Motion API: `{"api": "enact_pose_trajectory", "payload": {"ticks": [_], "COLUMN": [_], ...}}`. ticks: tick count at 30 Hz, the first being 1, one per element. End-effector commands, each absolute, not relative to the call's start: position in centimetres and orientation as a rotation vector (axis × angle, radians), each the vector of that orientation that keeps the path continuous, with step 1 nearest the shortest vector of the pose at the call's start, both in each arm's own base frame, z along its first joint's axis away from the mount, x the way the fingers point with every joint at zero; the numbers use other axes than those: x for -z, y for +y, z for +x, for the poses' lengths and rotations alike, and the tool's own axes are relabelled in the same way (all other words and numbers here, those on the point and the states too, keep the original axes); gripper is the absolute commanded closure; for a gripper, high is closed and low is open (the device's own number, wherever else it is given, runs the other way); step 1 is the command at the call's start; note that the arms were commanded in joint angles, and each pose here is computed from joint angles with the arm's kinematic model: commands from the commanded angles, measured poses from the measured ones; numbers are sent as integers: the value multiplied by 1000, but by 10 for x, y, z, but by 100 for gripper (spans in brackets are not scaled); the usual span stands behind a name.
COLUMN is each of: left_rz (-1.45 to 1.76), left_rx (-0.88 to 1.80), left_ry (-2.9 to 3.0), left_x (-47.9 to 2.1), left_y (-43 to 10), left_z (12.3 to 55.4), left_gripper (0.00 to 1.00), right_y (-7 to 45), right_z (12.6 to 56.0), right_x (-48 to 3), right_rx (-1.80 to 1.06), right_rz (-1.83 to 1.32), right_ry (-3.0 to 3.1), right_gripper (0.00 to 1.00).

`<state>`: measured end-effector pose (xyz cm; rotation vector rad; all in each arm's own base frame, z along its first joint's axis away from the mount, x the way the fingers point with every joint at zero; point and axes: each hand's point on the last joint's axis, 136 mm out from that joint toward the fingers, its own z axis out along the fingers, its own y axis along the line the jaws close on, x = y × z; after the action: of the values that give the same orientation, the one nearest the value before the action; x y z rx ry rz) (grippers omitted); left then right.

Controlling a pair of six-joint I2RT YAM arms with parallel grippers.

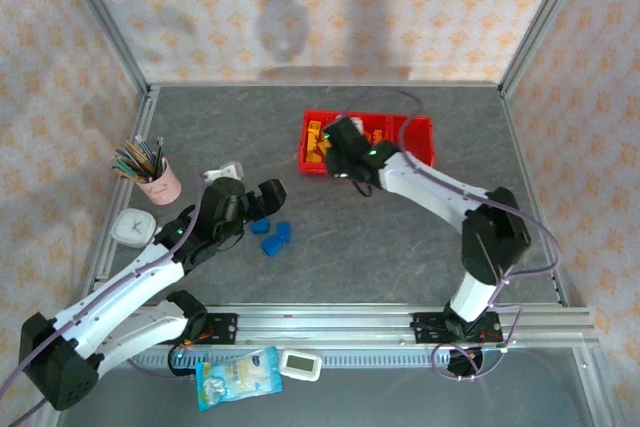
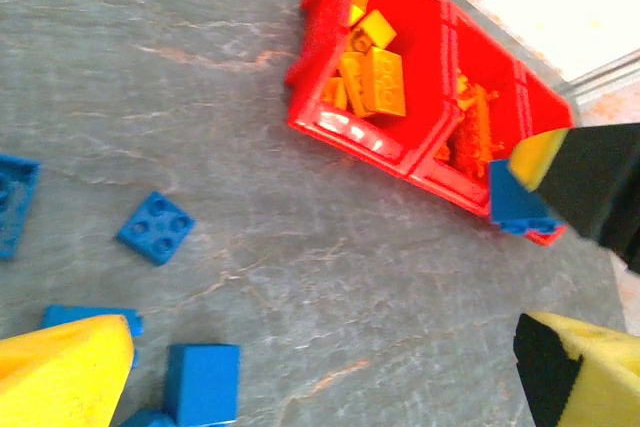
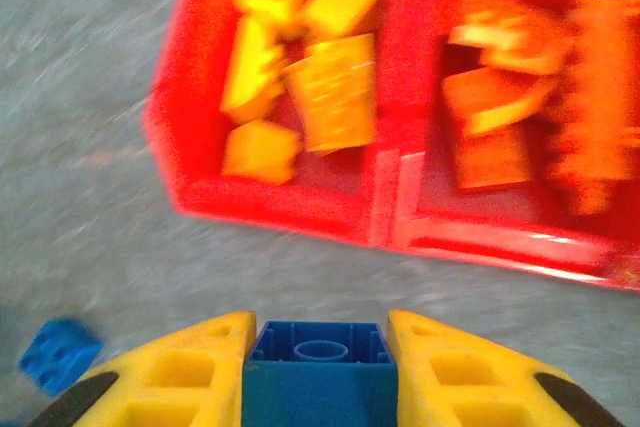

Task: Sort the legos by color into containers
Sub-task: Place the lego in the container.

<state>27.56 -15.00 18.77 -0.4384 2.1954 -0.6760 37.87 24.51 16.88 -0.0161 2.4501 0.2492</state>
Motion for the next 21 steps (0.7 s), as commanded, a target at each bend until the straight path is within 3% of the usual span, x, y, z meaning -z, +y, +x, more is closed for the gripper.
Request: {"api": "enact_pose_trajectory", "payload": {"ticks": [1, 10, 21], "left_rz": [-329, -190, -136], "left_rx": [798, 891, 914], "left_ry": [2147, 2154, 2161], "left_x": [-215, -224, -221], "left_y": [-177, -219, -241], "left_z": [290, 319, 334], "left_gripper": [1, 1, 1], "right_y": [186, 90, 73], "right_z": [384, 441, 488], "right_x": [-167, -152, -103], "right_rx": [-155, -23, 50], "right_rz": [152, 371, 358], "right_ry": [2467, 2417, 2450], "right_gripper": [68, 68, 67]}}
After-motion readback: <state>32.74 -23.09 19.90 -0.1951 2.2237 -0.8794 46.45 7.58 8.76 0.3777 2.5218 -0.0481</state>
